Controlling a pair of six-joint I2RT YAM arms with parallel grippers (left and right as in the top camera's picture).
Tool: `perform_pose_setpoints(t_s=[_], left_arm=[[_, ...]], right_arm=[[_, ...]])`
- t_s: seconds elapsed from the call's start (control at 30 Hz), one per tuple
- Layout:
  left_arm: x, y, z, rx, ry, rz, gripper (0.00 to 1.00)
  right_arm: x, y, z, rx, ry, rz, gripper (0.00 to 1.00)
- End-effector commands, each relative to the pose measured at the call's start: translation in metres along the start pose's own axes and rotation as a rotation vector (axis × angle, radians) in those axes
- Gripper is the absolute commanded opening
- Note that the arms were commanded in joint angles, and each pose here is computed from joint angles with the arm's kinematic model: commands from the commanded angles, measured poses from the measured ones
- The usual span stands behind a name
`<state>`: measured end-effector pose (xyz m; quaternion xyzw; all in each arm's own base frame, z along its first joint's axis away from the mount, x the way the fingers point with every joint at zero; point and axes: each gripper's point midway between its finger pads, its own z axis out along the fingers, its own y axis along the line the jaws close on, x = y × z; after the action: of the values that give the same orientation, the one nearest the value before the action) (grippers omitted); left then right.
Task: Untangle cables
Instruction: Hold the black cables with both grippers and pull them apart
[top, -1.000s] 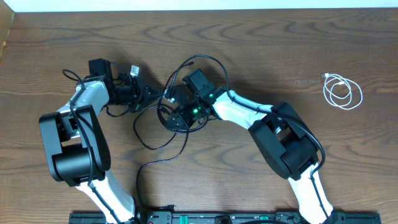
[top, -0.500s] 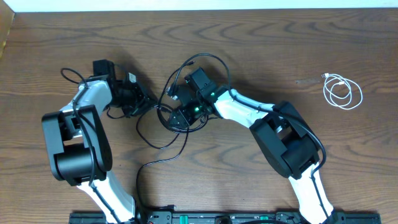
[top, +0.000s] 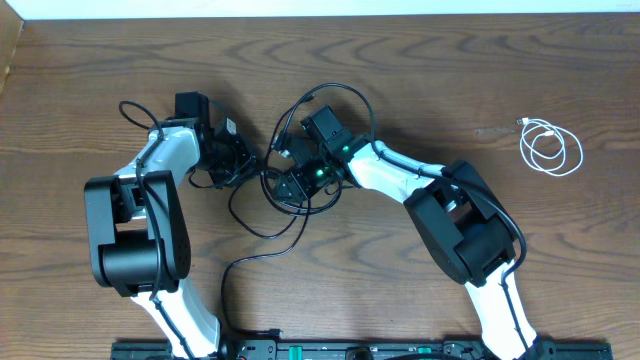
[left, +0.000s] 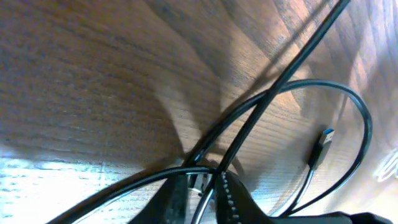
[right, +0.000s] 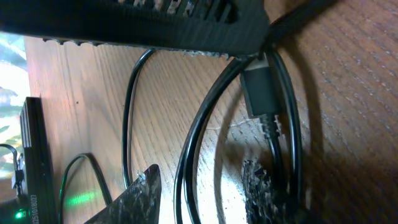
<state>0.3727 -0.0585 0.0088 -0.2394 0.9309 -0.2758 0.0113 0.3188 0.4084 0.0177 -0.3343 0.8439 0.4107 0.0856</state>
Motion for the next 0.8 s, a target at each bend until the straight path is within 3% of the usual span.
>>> perform_pose_setpoints(t_s=[0.0, 0.43, 0.77], left_arm=[[0.004, 0.005, 0.005, -0.022, 0.017, -0.017, 0.22], [0.035, -0.007, 0.002, 0.06, 0.155, -0.058, 0.24], [0.03, -0.006, -0.001, 0.048, 0.127, -0.016, 0.24]], right_arm=[[-0.006, 0.012, -0.008, -0.014, -0.016, -0.008, 0.37], [-0.005, 0.013, -0.009, -0.028, -0.013, 0.01, 0.37], [0.005, 0.01, -0.019, -0.092, 0.025, 0.08, 0.33]])
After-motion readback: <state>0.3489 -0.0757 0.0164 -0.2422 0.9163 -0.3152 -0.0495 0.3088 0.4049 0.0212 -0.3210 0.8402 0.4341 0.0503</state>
